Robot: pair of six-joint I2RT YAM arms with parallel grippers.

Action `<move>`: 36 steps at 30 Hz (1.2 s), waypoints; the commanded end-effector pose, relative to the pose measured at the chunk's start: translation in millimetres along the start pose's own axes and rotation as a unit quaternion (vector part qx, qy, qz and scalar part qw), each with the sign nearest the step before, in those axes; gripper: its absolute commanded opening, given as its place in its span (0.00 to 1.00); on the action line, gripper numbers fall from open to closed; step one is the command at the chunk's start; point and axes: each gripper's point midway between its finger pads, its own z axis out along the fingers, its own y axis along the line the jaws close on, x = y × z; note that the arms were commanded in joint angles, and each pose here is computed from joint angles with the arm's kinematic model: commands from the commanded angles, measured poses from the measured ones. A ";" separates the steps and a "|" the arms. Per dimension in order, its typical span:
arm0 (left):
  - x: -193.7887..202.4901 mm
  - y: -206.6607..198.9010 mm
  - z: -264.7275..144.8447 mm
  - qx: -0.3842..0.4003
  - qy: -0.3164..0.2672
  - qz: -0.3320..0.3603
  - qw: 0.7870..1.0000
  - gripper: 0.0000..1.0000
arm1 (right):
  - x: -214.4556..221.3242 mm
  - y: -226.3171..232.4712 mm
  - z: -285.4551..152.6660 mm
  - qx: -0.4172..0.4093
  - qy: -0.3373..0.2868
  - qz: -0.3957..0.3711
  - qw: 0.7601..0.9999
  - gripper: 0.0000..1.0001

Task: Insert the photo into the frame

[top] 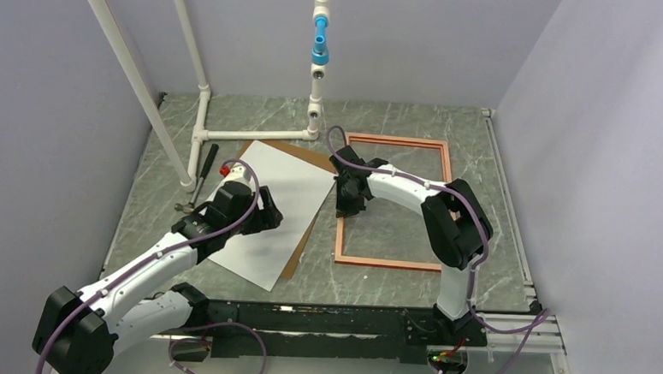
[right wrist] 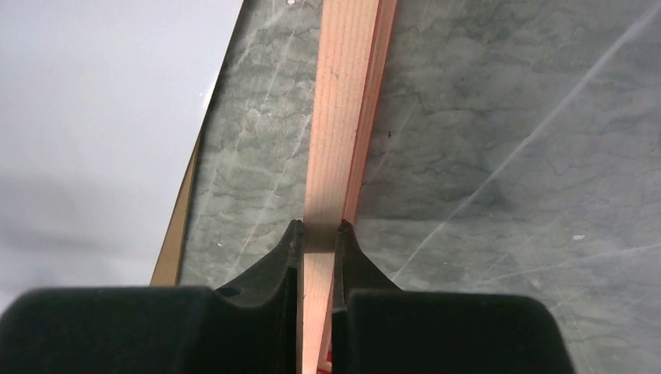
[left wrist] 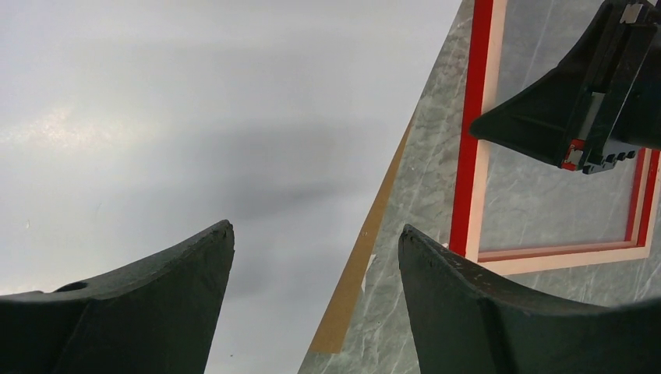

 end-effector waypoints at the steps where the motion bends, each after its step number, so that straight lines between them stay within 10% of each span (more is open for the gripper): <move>1: -8.5 0.2 -1.6 -0.005 -0.014 0.010 1.000 0.81 | -3.4 -4.7 -15.7 0.016 -0.019 -0.012 1.000 0.00; 15: -3.4 7.8 1.1 -0.022 -0.002 0.019 1.000 0.81 | 13.1 -21.1 -32.3 0.024 -0.032 0.020 0.999 0.01; 21: 1.6 13.9 3.7 -0.036 0.008 0.028 0.999 0.83 | -2.6 -14.0 -58.4 -0.004 -0.083 0.017 0.996 0.58; 36: 20.6 47.3 6.7 -0.125 0.060 0.046 0.989 0.81 | -20.1 55.3 -67.9 -0.157 -0.069 0.024 0.985 0.90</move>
